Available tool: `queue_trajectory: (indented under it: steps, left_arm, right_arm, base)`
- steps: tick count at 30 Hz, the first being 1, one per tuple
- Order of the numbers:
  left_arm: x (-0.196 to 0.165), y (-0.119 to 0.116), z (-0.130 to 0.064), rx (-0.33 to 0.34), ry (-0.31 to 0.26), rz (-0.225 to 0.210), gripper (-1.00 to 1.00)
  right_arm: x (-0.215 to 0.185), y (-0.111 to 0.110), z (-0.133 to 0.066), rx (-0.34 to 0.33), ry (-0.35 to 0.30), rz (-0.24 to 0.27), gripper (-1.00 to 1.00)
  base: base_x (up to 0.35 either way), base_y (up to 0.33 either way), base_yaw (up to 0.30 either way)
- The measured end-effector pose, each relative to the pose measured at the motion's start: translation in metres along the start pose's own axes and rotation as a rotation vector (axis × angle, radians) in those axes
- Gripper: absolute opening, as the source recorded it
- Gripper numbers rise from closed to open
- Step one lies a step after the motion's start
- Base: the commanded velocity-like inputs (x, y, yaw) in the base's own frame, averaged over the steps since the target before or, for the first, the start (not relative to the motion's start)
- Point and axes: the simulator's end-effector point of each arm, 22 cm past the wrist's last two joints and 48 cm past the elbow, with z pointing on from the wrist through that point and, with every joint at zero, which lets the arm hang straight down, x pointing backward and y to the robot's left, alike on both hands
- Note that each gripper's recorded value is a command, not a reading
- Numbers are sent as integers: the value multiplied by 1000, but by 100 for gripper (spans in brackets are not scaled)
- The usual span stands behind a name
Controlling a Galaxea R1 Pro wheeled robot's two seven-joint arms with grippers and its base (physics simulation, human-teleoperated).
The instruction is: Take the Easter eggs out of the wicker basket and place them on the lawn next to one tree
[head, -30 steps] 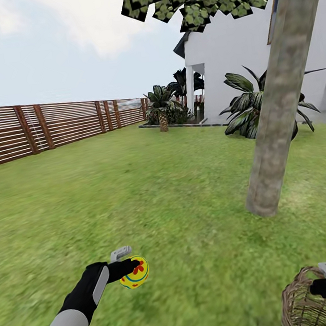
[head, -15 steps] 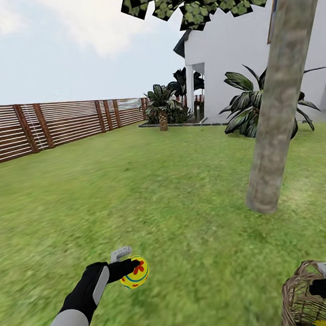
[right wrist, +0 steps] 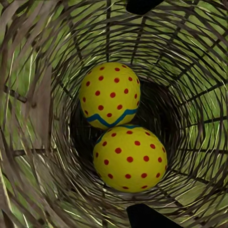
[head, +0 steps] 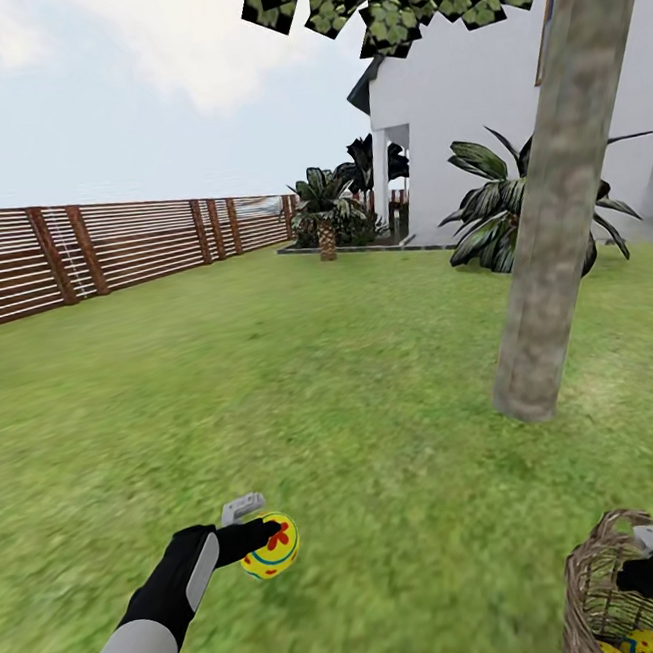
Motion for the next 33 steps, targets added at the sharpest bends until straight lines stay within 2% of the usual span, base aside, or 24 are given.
queue_trajectory:
  steps: [5, 9, 21, 33]
  left_arm:
    - [9, 4, 7, 0, 0, 0, -100]
    - [15, 6, 11, 1, 2, 0, -100]
    - [16, 6, 11, 2, 6, -1, -100]
    - [38, 16, 27, 1, 7, 0, -100]
  right_arm:
    - [5, 4, 10, -5, -6, -1, 100]
    - [0, 5, 16, -1, -46, -16, 100]
    - [6, 5, 18, -4, -37, -14, 100]
    - [22, 10, 41, -5, -32, -7, 100]
  base:
    - [0, 0, 0]
    - [0, 0, 0]
    - [0, 0, 0]
    - [0, 0, 0]
